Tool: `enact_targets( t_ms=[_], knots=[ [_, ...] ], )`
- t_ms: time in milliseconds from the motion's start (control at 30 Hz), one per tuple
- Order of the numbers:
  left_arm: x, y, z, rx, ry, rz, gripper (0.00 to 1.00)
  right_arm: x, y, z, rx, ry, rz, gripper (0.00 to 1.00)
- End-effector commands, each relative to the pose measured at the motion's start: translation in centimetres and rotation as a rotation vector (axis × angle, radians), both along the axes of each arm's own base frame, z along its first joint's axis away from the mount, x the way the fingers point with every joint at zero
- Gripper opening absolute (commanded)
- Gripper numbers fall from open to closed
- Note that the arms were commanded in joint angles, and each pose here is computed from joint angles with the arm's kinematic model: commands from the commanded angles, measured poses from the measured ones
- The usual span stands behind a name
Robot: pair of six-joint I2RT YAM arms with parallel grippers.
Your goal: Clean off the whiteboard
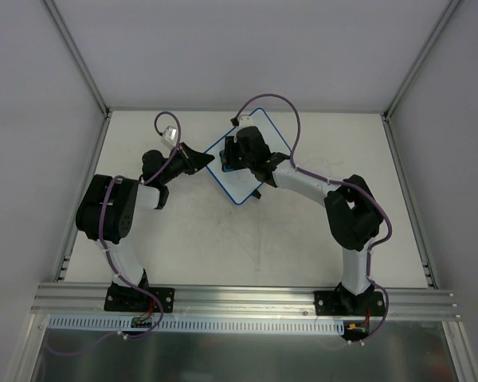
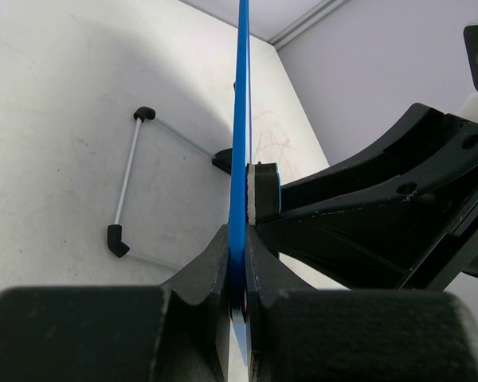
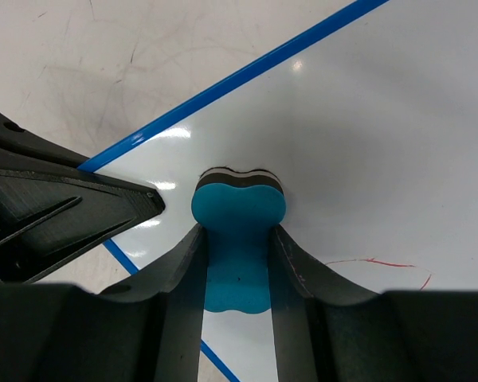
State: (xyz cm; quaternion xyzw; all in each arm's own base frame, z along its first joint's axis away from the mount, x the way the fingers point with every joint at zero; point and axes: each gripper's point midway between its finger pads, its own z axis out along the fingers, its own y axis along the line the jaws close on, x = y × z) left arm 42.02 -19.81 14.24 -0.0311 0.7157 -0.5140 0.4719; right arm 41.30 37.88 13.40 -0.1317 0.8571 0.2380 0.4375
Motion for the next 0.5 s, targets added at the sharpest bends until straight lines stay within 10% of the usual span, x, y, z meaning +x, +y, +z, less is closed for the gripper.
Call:
enact_targets(
  t_ms=[0,467],
  knots=[
    [-0.4,-1.0,0.3,0.047,-0.083,-0.060,0.00,-1.5,-1.6,-3.2,-0.059,0.078,-0.032,0.00],
    [-0.5,-1.0,0.4,0.041,-0.085,-0.062,0.00,0.8,-8.0,-6.8,0.126,0.229,-0.196,0.00]
  ],
)
